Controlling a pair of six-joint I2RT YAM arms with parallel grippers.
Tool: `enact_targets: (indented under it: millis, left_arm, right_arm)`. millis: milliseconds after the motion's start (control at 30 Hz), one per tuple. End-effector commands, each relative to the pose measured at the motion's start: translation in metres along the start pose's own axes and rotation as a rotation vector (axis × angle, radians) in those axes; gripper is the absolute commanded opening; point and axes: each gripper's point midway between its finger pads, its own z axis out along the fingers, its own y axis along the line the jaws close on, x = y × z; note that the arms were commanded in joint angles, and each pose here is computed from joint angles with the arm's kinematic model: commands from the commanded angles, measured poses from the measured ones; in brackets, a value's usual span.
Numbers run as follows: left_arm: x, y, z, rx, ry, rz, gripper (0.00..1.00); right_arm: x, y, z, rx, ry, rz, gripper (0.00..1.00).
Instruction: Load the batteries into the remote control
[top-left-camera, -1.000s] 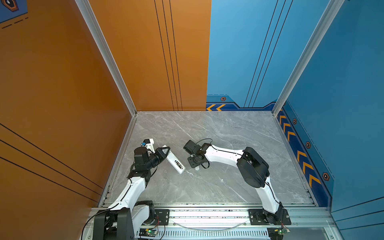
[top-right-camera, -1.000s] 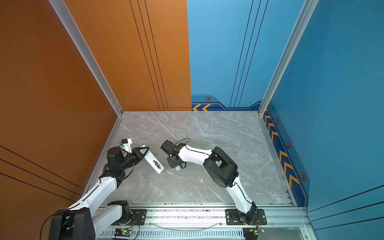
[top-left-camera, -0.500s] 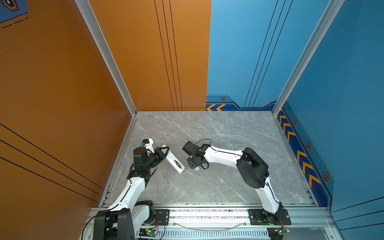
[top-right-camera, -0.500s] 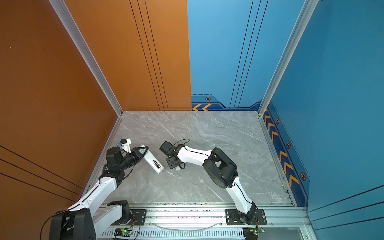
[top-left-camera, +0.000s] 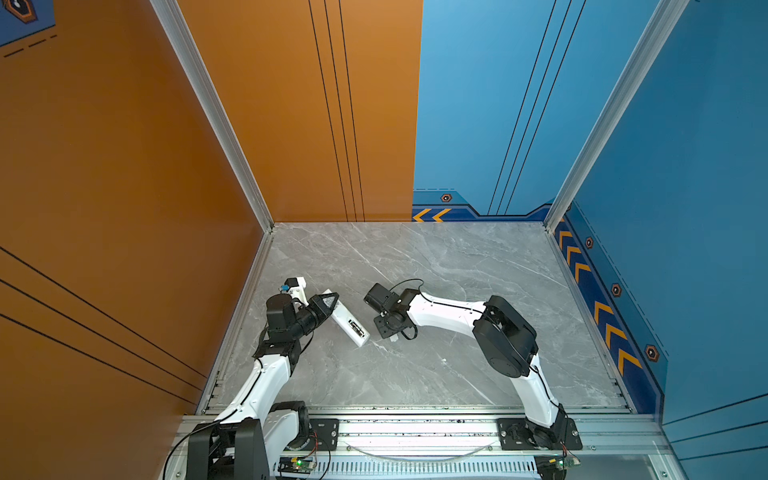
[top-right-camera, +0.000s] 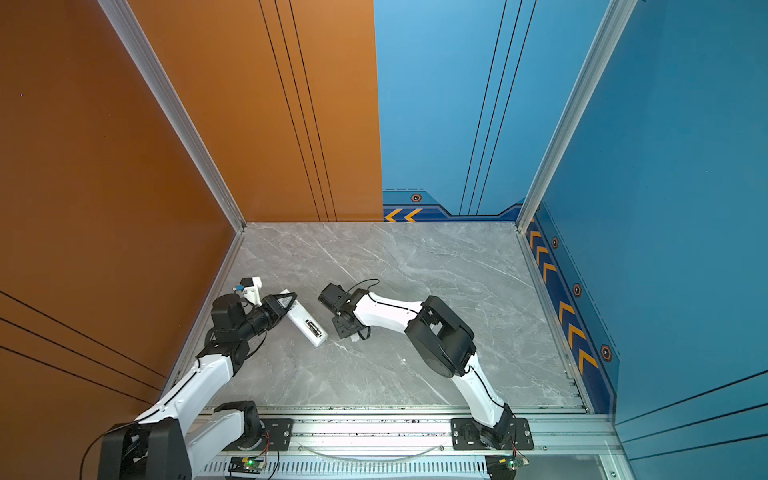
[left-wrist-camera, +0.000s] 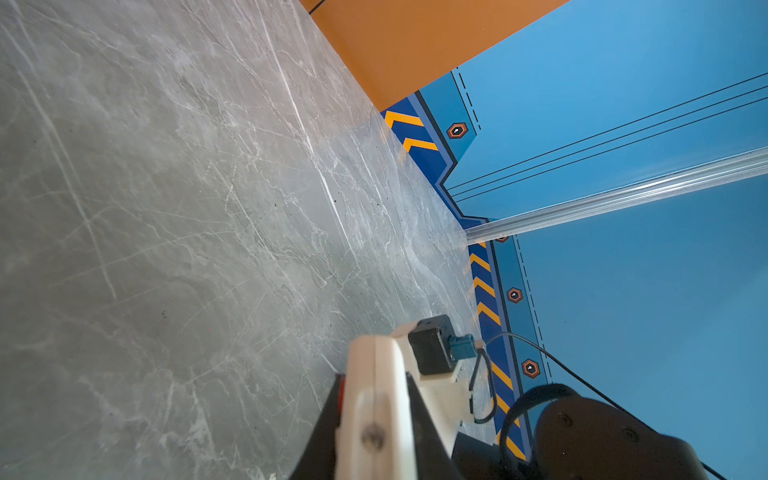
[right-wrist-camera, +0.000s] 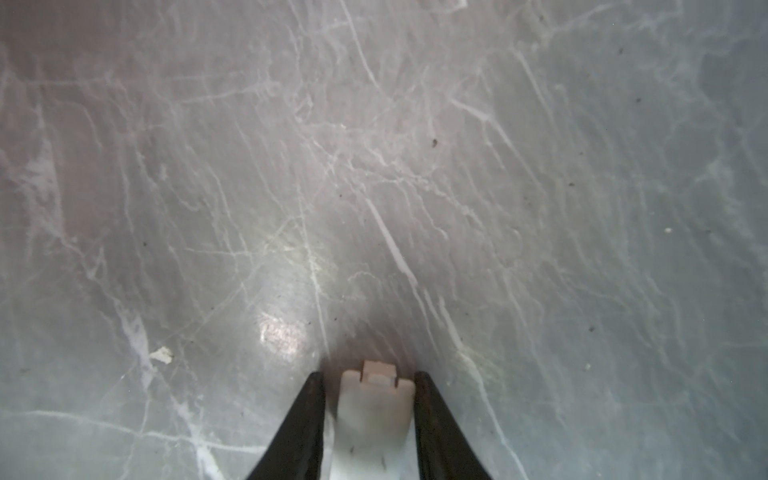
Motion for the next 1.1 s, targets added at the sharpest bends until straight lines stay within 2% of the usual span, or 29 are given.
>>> enact_targets:
  millis: [0,567,800,1067]
  left_arm:
    - [-0.0028,-0.0080,-0.0038,0.040,-0.015,0.016,0.00]
    - [-0.0020,-0.0088,-0.0050,0.045,-0.016,0.021,0.00]
    - [0.0008,-0.0109,-0.0036,0.049,-0.006,0.029,0.00]
    - [0.0019,-0.0129,-0.0037,0.054,-0.004,0.037,0.00]
  right_arm:
    - [0.0449,-0.0235,0.0109,0.113,0.162,-0.034,0.30]
    - [0.0461,-0.0276,0.0083,0.133,0.175,-0.058,0.24]
    - [0.0428,-0.0262,0.0102,0.112,0.171,-0.045,0.30]
    - [0.0379,-0.0216,0.0133,0.067,0.158,-0.005,0.33]
